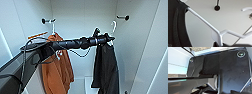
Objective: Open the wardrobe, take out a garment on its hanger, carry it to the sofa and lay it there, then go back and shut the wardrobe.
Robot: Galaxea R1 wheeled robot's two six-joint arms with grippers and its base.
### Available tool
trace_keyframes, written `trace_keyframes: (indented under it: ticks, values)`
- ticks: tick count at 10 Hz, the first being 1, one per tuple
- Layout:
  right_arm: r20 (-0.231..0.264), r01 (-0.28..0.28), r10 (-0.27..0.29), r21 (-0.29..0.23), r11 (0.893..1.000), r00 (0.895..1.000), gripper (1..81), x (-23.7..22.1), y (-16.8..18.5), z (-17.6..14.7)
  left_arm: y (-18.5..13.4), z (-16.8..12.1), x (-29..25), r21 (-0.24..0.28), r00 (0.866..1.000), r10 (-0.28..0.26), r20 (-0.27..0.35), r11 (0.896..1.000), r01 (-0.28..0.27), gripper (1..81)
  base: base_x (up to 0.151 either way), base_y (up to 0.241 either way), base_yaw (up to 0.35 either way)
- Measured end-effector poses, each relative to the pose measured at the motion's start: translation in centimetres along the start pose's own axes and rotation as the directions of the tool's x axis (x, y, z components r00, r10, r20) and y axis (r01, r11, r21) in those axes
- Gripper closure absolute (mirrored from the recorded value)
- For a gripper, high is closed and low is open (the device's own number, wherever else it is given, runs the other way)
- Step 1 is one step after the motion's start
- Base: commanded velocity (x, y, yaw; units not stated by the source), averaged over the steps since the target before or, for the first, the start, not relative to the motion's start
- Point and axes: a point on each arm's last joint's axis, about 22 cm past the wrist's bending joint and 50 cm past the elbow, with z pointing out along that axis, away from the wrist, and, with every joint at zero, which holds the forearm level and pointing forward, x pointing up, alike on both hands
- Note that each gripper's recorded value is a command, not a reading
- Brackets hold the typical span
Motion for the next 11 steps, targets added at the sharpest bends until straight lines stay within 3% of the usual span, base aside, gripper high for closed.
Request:
trace_keyframes:
  ticks: [3, 6, 11]
  values:
    - [-0.001, 0.001, -0.001, 0.0, 1.0, 1.0, 1.0, 0.0, 0.0, 0.0, 0.4, -0.9, -5.6, -0.054, 0.997, -0.011, 0.081, 0.998, 0.015, 81.1, 0.0, 0.0, 0.0]
    - [-0.009, 0.001, -0.001, 0.004, 1.0, 1.0, 1.0, 0.2, -0.1, 0.0, -3.3, -2.6, -9.5, -0.041, 0.992, -0.078, 0.102, 0.996, 0.082, 81.1, 0.0, 0.0, 0.0]
    - [-0.014, 0.002, -0.002, 0.004, 1.0, 1.0, 1.0, 0.6, -0.1, 0.0, -3.0, -3.3, -9.7, -0.066, 0.992, -0.076, 0.099, 0.994, 0.082, 81.1, -0.029, 0.0, 0.0]
